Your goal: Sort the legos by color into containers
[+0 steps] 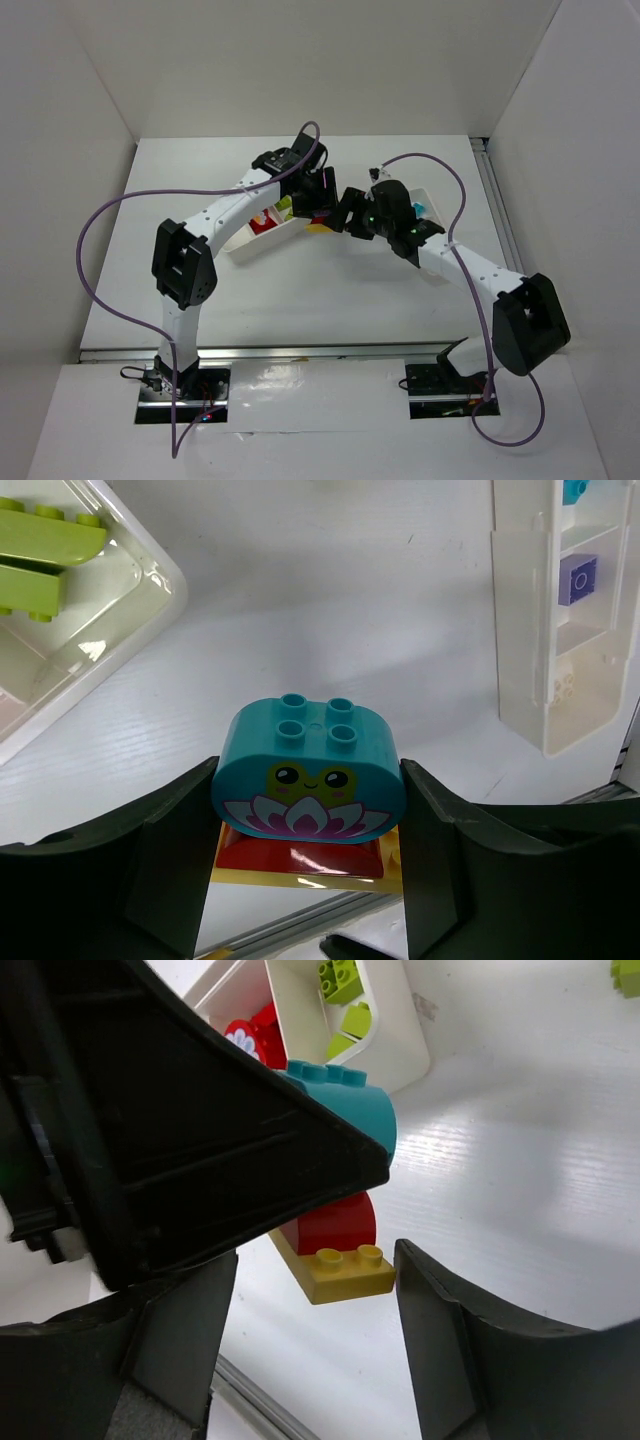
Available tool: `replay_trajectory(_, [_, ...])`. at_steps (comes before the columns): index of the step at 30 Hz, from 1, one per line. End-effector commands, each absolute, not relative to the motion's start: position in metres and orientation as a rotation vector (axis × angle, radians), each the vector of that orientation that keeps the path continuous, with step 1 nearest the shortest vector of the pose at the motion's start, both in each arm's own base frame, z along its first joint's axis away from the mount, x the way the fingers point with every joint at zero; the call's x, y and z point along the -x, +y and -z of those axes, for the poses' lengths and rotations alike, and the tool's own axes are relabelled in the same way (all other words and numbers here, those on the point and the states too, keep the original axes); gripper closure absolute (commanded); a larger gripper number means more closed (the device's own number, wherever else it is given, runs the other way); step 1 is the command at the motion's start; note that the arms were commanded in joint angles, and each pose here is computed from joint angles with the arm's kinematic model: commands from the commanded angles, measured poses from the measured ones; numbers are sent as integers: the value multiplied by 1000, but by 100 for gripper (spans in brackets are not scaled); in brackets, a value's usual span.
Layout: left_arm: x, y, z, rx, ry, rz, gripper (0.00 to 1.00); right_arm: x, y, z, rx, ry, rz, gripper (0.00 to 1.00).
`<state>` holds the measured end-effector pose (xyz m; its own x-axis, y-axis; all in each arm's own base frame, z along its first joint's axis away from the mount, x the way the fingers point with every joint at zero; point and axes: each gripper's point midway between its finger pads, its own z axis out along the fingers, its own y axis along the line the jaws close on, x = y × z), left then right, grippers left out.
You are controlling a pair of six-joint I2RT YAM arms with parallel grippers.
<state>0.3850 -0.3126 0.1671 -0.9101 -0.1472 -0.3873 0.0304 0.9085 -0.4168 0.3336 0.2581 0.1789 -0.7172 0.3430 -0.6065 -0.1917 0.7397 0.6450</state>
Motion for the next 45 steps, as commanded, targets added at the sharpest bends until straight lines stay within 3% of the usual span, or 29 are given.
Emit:
replay_trajectory(1, [-383, -323, -188, 67, 2619, 681, 100, -347, 269, -187, -151, 2114, -971, 30])
replay_trajectory(6, [-383, -322, -189, 66, 2611, 685, 100, -346, 274, -175, -151, 2143, -994, 48])
replay_trajectory(11, [-386, -319, -189, 78, 2609, 682, 100, -343, 266, -172, -175, 2160, -955, 90])
replay_trajectory(14, [-389, -315, -189, 92, 2607, 679, 100, -337, 258, -168, -183, 2181, -911, 100])
replay_trajectory(38, [-400, -305, -175, 110, 2607, 626, 100, -297, 202, -156, -21, 2314, -601, 100])
replay_trajectory(45, [-357, -292, -115, -41, 2770, 492, 100, -316, 160, -177, -101, 2284, -443, 100])
